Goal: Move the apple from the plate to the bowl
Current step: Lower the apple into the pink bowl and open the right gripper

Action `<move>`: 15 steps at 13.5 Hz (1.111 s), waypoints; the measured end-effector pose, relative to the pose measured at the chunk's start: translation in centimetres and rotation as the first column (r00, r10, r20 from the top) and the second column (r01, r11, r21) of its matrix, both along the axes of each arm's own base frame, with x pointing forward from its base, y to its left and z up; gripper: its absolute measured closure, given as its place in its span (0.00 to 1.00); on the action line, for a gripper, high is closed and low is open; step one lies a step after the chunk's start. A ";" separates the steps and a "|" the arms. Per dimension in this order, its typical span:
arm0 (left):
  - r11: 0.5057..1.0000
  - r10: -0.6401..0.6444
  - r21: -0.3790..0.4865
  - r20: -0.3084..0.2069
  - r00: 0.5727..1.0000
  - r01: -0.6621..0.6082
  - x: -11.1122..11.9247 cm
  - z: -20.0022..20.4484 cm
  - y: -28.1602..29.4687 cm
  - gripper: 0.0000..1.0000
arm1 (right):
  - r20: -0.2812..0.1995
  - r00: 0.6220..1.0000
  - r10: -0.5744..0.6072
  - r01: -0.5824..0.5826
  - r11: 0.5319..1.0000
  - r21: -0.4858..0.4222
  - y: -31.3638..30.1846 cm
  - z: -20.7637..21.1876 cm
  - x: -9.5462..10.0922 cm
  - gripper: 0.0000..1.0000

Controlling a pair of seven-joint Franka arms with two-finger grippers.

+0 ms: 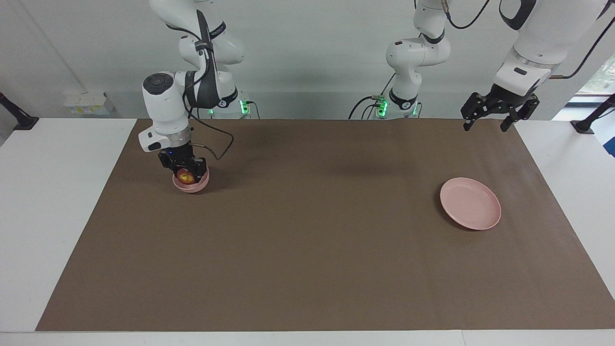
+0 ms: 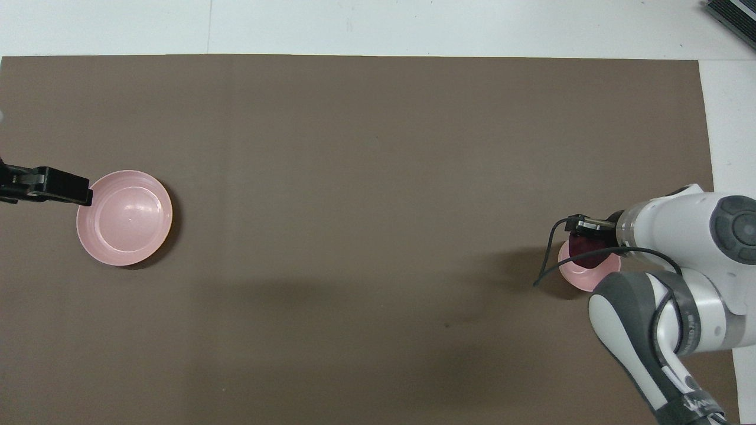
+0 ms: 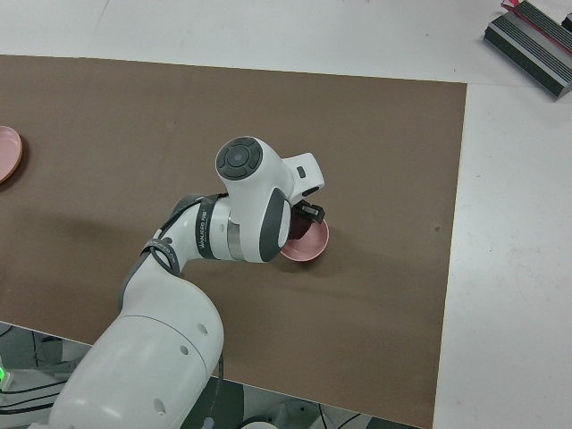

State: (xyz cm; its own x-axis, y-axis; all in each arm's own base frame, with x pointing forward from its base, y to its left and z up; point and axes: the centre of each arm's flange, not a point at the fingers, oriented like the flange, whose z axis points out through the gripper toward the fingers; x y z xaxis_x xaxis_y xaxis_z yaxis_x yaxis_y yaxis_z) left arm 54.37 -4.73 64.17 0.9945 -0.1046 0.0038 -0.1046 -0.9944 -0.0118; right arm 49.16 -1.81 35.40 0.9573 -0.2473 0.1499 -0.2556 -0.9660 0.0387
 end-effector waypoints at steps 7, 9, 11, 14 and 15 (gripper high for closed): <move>1.000 0.020 -0.002 0.000 1.000 -0.020 0.1 0.0 1.2 0.00 | -0.061 0.998 0.009 -0.009 1.000 -0.011 0.2 3.3 2.0 0.00; 1.000 0.020 -0.002 0.000 1.000 -0.020 0.1 0.0 1.2 0.00 | -0.109 0.992 0.059 -0.061 0.998 -0.017 0.2 7.5 3.4 0.00; 1.000 0.019 -0.002 0.001 1.000 -0.019 0.1 0.1 1.1 0.00 | -0.130 0.985 0.117 -0.113 0.993 0.032 0.4 11.8 4.7 0.00; 1.000 0.020 -0.002 0.002 1.000 -0.020 0.0 0.1 1.1 0.00 | -0.129 0.981 0.147 -0.139 0.988 0.065 0.6 16.4 6.3 0.00; 1.000 0.021 -0.002 0.002 1.000 -0.021 0.0 0.1 1.2 0.00 | -0.127 0.981 0.148 -0.141 0.988 0.065 0.6 17.6 6.6 0.00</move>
